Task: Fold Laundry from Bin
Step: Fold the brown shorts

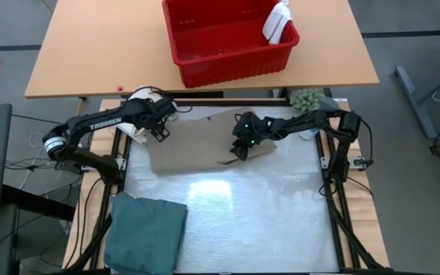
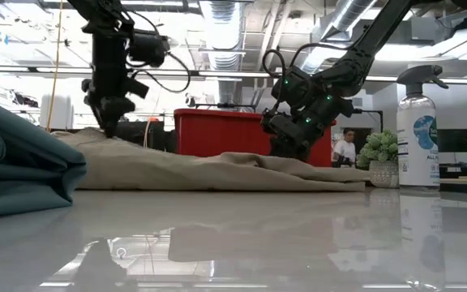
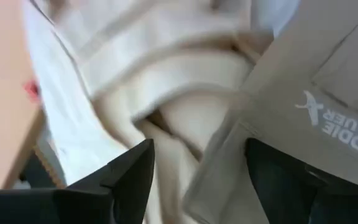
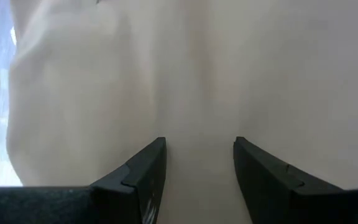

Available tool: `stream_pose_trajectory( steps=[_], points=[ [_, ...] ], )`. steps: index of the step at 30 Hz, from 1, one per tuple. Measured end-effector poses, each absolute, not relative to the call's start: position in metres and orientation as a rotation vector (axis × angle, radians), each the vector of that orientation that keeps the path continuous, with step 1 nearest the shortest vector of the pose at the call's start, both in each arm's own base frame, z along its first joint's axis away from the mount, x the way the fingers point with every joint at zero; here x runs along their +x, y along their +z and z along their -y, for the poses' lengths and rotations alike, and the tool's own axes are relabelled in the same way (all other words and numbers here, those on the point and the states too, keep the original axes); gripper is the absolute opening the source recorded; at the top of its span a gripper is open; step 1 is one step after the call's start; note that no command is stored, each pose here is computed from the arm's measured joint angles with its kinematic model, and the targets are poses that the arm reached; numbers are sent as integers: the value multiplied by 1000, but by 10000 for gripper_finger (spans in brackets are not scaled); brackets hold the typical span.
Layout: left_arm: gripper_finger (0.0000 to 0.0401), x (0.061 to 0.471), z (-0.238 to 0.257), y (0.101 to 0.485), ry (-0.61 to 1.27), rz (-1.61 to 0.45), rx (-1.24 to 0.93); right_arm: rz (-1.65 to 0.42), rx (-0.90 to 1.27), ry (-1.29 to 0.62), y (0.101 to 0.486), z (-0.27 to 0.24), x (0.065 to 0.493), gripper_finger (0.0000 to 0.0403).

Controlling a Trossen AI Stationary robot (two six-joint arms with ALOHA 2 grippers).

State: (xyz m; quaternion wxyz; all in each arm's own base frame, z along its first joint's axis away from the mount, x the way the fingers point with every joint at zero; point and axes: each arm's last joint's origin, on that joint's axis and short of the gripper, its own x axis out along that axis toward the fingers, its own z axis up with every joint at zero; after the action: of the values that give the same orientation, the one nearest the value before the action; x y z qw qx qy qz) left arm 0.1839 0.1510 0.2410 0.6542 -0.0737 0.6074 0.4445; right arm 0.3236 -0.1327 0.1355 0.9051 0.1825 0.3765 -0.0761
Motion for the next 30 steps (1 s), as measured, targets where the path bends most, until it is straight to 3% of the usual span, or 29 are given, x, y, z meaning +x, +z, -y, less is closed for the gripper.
stream_pose_trajectory(
  steps=[4, 9, 15, 19, 23, 30],
  points=[
    [240, 187, -154, 245, 987, -1289, -181, -780, 378, -157, 135, 133, 323, 210],
    [244, 194, -156, 231, 852, -1349, -241, -780, 376, -154, 135, 133, 323, 210],
    [252, 195, -160, 237, 1007, -1268, -285, -779, 376, -154, 135, 133, 323, 210],
    [249, 197, -154, 285, 934, -983, -362, -781, 376, -154, 135, 133, 323, 210],
    [247, 199, -128, 316, 608, -619, -515, -783, 377, -154, 135, 133, 323, 210],
    [247, 202, -75, 256, 626, -611, -589, -792, 381, -155, 135, 132, 323, 210]
  ],
)
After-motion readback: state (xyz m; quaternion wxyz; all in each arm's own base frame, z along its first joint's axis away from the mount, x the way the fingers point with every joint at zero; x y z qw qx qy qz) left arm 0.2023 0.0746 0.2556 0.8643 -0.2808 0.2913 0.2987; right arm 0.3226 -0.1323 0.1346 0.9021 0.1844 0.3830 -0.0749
